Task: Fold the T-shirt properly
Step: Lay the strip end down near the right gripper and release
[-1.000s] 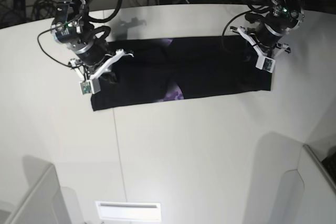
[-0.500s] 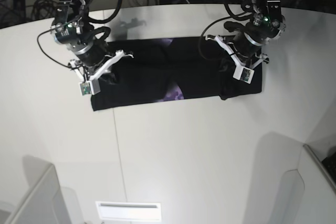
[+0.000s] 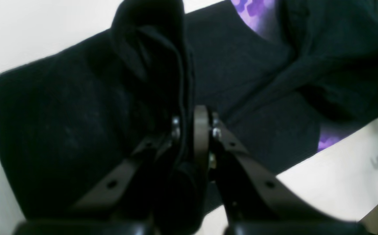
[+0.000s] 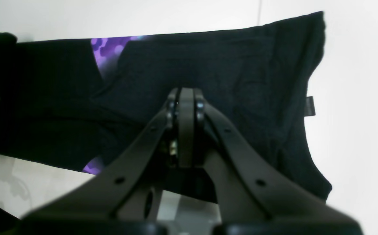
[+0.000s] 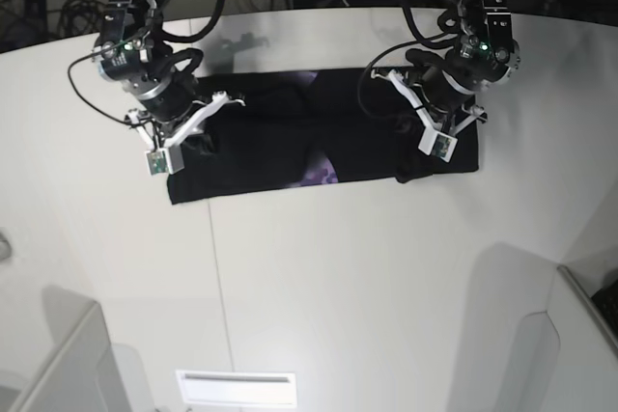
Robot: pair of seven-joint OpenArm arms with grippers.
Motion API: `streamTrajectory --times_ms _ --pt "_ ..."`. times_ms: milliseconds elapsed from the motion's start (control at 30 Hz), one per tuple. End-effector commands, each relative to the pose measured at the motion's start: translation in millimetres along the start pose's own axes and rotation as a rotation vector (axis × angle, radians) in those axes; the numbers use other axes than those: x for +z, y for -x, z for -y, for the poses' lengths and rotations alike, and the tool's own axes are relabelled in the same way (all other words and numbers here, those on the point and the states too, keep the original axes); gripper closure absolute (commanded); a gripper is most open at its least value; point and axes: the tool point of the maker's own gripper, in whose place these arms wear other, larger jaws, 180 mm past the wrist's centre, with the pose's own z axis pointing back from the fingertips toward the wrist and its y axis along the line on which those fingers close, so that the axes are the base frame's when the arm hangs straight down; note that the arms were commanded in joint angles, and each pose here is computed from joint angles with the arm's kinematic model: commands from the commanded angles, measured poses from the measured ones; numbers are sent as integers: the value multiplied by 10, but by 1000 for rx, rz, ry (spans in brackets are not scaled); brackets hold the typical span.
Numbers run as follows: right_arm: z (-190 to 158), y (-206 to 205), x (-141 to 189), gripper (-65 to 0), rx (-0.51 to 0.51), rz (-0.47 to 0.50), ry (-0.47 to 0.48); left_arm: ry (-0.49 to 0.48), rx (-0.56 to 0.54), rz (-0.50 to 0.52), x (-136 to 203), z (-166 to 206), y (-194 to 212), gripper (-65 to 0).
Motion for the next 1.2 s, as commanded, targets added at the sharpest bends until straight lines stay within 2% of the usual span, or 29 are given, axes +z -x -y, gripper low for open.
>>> streamTrajectory --times_ms 0,300,600,1167 --pt "-17 -137 27 0 2 51 -6 7 -7 44 19 13 -128 0" --pt "-17 -137 27 0 2 51 -6 55 -21 32 -49 205 -111 0" --pt "-17 -130 28 0 2 50 -6 46 42 2 -171 176 -24 0" --pt "-17 -130 28 0 2 50 -6 47 45 -1 -182 178 -12 0"
